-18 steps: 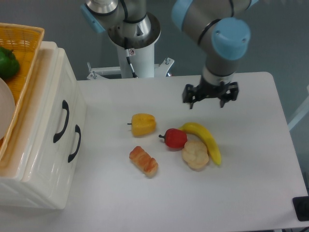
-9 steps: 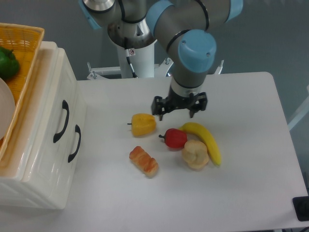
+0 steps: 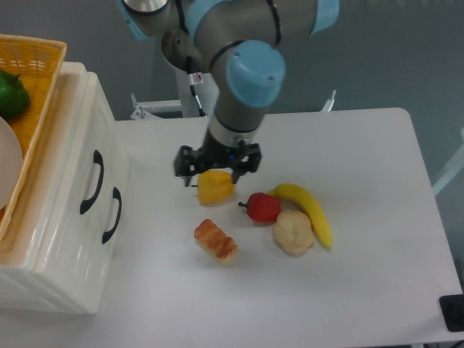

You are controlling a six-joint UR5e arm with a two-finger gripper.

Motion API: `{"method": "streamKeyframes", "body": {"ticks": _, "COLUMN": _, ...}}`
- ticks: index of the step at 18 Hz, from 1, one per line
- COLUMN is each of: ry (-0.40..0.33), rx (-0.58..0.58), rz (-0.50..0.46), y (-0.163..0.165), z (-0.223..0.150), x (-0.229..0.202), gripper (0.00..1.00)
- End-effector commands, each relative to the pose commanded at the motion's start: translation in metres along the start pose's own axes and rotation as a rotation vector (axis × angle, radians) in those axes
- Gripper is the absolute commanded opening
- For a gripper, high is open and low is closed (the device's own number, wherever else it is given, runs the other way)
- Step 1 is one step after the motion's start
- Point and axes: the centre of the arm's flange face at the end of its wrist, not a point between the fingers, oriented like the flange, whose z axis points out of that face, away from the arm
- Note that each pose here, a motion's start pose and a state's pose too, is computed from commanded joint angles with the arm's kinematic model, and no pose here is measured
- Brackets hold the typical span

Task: Slide open the top white drawer
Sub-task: 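Move the gripper across the table toward the upper drawer's black handle, then hook the gripper fingers around the upper drawer's black handle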

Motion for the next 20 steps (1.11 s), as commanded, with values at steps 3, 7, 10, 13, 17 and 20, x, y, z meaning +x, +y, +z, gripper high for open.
{"method": "streamKeyframes", "body": {"ticks": 3, "ry": 0.017, "rx": -0.008, "rz": -0.018, "y": 0.003, "z": 0.006, "x": 0.021, "gripper": 1.00}}
{"method": "streamKeyframes", "body": {"ticks": 7, "ry": 0.039, "rx": -0.026, "rz": 0.012, "y": 0.004, "z": 0.018, "x": 0.042, "gripper": 1.00}}
{"method": "streamKeyframes", "body": {"ticks": 10, "ry": 0.066, "rx": -0.046, "rz": 0.032, "y": 0.005, "z": 0.028, "x": 0.056, "gripper": 1.00}}
{"method": "streamKeyframes", "body": {"ticks": 13, "ry": 0.086, "rx": -0.045, "rz": 0.039, "y": 0.005, "z": 0.029, "x": 0.059, "gripper": 1.00}}
{"method": "streamKeyframes", "body": {"ticks": 17, "ry": 0.087, "rx": -0.051, "rz": 0.037, "y": 0.005, "z": 0.031, "x": 0.058, "gripper": 1.00}}
{"method": "streamKeyframes", "body": {"ticks": 20, "ry": 0.092, "rx": -0.058, "rz": 0.036, "y": 0.005, "z": 0.034, "x": 0.057, "gripper": 1.00}}
